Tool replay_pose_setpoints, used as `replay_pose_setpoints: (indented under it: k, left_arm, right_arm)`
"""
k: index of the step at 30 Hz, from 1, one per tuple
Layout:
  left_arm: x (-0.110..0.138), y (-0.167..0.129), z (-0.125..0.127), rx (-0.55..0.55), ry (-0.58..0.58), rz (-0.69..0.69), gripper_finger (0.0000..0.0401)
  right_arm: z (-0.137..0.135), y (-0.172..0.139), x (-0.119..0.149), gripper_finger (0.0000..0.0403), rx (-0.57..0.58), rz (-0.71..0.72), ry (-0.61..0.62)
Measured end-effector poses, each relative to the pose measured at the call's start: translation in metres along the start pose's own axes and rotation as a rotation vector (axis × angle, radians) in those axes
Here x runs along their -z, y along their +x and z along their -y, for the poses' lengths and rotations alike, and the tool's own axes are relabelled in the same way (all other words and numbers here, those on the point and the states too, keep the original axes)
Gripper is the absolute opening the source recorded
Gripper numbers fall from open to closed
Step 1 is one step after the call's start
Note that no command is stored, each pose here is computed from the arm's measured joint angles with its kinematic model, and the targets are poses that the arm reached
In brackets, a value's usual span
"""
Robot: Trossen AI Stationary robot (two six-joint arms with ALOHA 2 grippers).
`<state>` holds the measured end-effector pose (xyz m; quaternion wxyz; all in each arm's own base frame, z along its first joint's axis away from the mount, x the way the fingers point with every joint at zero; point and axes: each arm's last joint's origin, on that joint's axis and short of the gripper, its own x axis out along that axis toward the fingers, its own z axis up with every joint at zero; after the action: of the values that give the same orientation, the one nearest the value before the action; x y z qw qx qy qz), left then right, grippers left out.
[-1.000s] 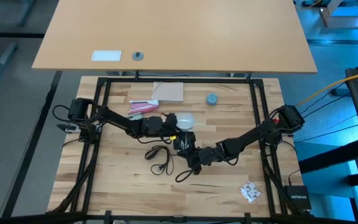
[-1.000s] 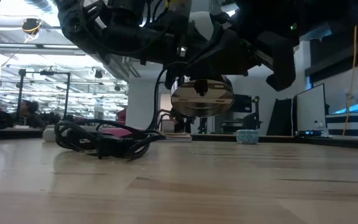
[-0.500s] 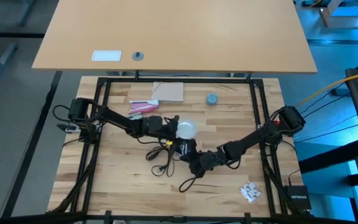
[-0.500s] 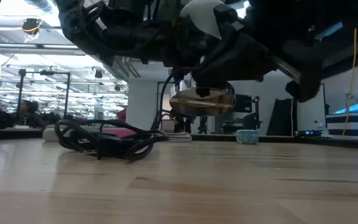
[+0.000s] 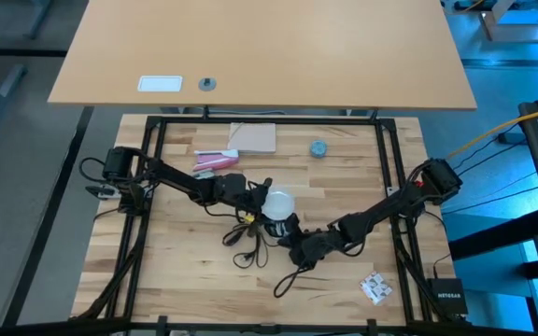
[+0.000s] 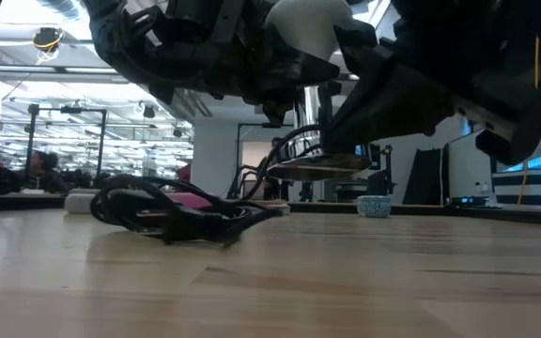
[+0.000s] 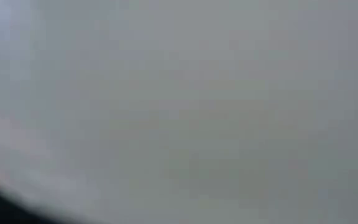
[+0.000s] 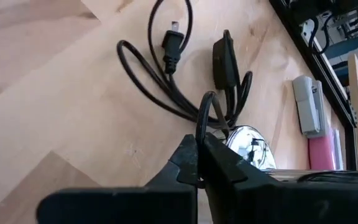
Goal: Screw lightbulb
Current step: Insert the white lightbulb into the desk lamp
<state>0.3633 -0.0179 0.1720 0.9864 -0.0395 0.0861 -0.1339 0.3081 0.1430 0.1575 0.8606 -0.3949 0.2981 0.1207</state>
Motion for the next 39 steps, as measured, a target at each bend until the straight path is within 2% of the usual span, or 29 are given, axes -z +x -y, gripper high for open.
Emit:
replay_pose_setpoints:
  k: [12, 21, 32, 39]
  left_arm:
    - [-0.002, 0.0, 0.0, 0.008, 0.019, 0.007, 0.0139]
    - [-0.003, 0.0, 0.002, 0.052, 0.048, 0.026, 0.014]
    - [-0.002, -0.001, 0.001, 0.054, 0.034, 0.016, 0.0141]
    - [-0.002, -0.001, 0.002, 0.059, 0.025, 0.019, 0.0141]
  right_arm:
    - [0.007, -0.033, 0.0, 0.0008, -0.036, -0.064, 0.001]
    - [0.008, -0.039, 0.004, 0.0008, -0.035, -0.122, -0.023]
    - [0.007, -0.042, 0.015, 0.0008, 0.031, -0.263, -0.006]
    - [0.007, -0.042, 0.017, 0.0008, 0.086, -0.299, -0.014]
